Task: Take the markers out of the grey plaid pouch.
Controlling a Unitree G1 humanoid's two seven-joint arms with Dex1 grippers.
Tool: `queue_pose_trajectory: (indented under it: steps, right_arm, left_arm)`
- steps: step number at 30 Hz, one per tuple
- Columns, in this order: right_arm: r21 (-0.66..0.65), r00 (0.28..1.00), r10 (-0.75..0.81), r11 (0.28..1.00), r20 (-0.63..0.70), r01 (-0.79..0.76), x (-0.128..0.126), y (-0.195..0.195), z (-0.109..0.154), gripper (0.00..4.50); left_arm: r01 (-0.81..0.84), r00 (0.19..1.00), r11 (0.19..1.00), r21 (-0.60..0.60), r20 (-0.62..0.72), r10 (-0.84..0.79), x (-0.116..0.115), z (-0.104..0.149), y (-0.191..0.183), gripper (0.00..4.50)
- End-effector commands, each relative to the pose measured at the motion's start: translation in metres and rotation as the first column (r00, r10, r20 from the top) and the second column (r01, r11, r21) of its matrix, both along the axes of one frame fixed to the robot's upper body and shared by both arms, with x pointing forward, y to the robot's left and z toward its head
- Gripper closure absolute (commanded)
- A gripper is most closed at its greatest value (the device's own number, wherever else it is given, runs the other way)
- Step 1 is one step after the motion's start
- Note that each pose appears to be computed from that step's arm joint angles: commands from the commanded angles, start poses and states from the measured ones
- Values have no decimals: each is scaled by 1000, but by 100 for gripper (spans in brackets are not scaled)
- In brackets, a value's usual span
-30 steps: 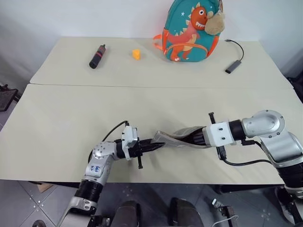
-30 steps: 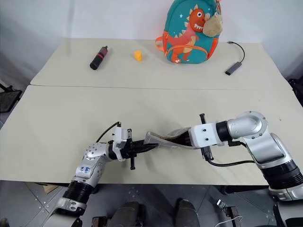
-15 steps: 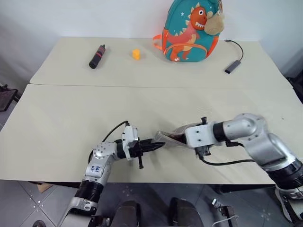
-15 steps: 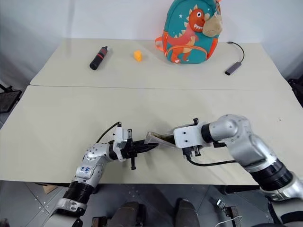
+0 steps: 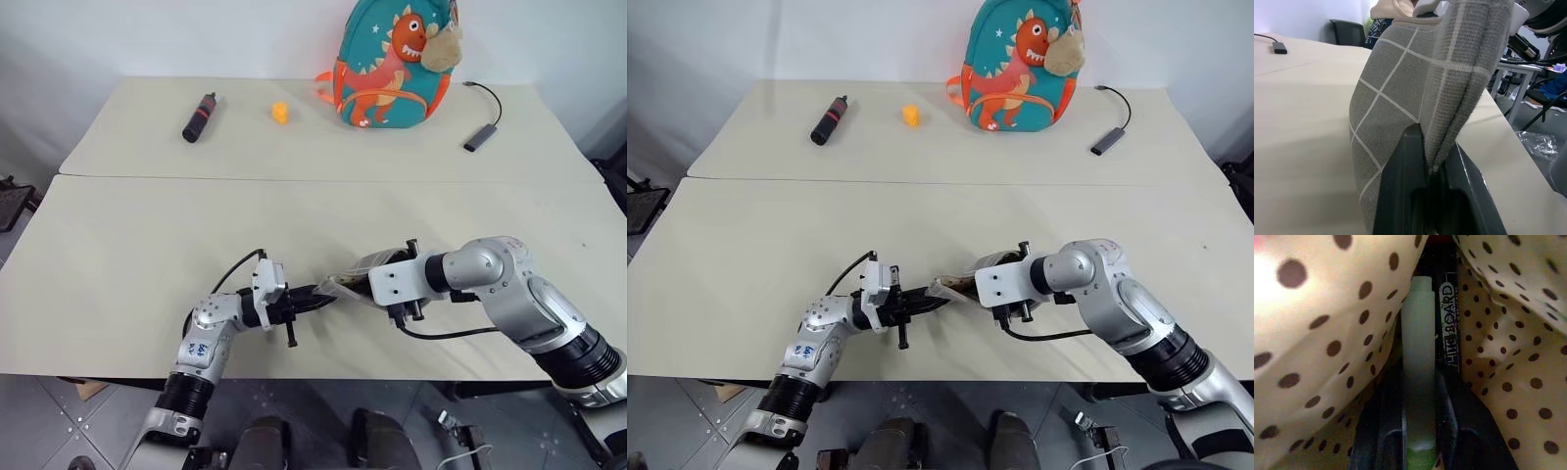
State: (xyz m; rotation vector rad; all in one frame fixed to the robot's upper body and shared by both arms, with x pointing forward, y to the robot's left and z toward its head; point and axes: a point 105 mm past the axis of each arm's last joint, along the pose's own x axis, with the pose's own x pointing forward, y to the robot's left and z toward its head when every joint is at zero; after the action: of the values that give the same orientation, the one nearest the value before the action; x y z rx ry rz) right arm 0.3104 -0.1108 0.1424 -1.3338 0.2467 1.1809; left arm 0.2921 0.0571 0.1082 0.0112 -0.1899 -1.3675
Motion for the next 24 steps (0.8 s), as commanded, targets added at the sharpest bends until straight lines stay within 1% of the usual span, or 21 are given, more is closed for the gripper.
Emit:
queue_pose_trajectory:
  steps: [1, 5, 7, 8, 10, 15, 17, 19, 21, 24]
  right_arm:
    - [40, 998, 7, 999, 55, -9, 3, -3, 15, 408]
    - [64, 997, 25, 998, 78, -30, 1, -7, 23, 408]
    - [120, 995, 75, 989, 59, -82, -7, -6, 30, 408]
    - [141, 990, 133, 980, 42, -138, -15, -5, 33, 408]
    - [167, 981, 186, 967, 47, -191, -20, -12, 38, 408]
    - [176, 985, 144, 972, 90, -158, -10, -37, 43, 408]
    - [203, 988, 124, 969, 96, -142, -8, -42, 46, 408]
    - [243, 988, 116, 960, 98, -137, -8, -42, 49, 408]
    - [316, 987, 135, 936, 85, -155, -11, -38, 54, 408]
    - [386, 987, 156, 908, 49, -163, -18, -40, 57, 408]
  left_arm:
    - [4, 1000, 1000, -17, 8, -3, -1, 4, -1, 450]
    - [2, 1000, 1000, -19, 4, -2, -2, 5, 0, 450]
    - [1, 1000, 1000, -20, 1, -1, -2, 4, 0, 450]
    - [-2, 1000, 1000, -22, -3, 1, -2, 4, 1, 450]
    - [-2, 1000, 1000, -20, -7, 2, -2, 4, 2, 450]
    - [2, 1000, 1000, -13, -7, -2, -3, 3, 3, 450]
    - [4, 1000, 1000, -9, -7, -4, -4, 3, 4, 450]
    - [5, 1000, 1000, -7, -7, -5, -4, 2, 4, 450]
    - [5, 1000, 1000, -6, -8, -5, -4, 2, 4, 450]
    - [4, 1000, 1000, -7, -8, -4, -3, 3, 4, 450]
